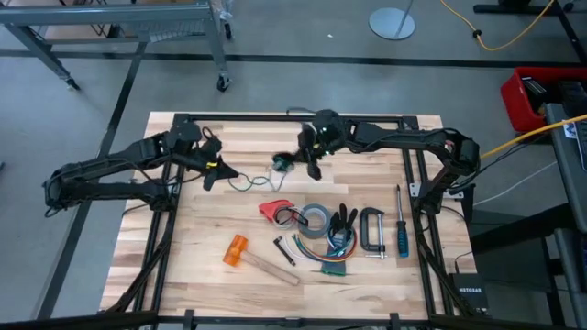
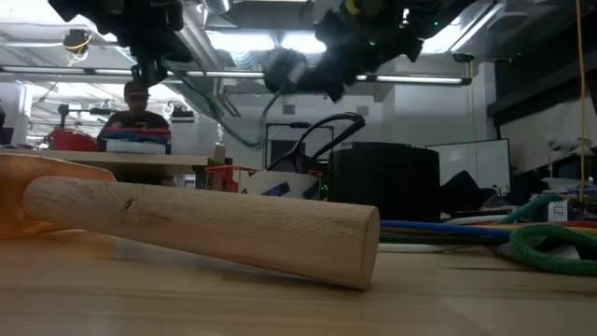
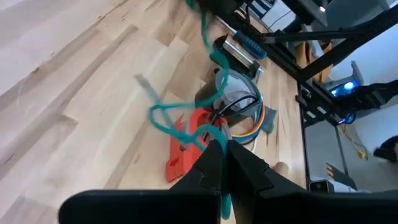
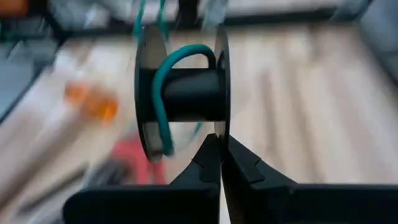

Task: Coil cords
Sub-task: Uncoil the green cable wire from the black spool

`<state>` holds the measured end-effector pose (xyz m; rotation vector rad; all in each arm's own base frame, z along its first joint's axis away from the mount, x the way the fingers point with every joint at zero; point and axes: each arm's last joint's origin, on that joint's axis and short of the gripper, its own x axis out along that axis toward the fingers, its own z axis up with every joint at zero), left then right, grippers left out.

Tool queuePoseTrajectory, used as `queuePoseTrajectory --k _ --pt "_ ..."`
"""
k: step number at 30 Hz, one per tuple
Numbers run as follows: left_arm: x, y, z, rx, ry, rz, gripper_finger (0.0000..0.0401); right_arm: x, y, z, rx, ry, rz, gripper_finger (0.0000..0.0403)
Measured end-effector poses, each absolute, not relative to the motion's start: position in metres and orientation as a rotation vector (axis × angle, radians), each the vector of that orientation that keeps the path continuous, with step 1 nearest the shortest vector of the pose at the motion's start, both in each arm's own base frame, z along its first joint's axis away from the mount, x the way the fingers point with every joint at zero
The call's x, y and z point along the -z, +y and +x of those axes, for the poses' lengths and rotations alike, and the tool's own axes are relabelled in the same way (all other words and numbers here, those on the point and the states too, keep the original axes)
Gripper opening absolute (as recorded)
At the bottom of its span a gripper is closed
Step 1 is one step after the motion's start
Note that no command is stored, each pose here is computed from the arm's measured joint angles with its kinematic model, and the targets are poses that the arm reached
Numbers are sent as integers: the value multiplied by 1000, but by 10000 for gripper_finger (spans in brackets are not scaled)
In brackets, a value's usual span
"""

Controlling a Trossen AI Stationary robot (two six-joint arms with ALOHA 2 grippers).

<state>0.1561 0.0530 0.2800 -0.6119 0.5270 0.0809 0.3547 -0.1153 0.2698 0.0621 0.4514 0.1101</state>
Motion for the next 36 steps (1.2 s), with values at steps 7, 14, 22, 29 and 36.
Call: queuePoseTrajectory --k 7,14,22,29,36 --pt "-281 56 174 -46 472 -583 1 -305 -131 363 327 107 -30 1" --pt "-297 49 191 114 296 -520 1 -293 -137 359 552 250 -70 1" --pt "-323 48 179 175 88 -433 1 -255 -130 341 513 698 -49 1" --pt "-338 50 154 120 -12 -344 1 -234 -119 322 294 1009 -37 1" --pt "-333 47 121 20 65 -342 1 -226 -108 310 2 1147 -15 1"
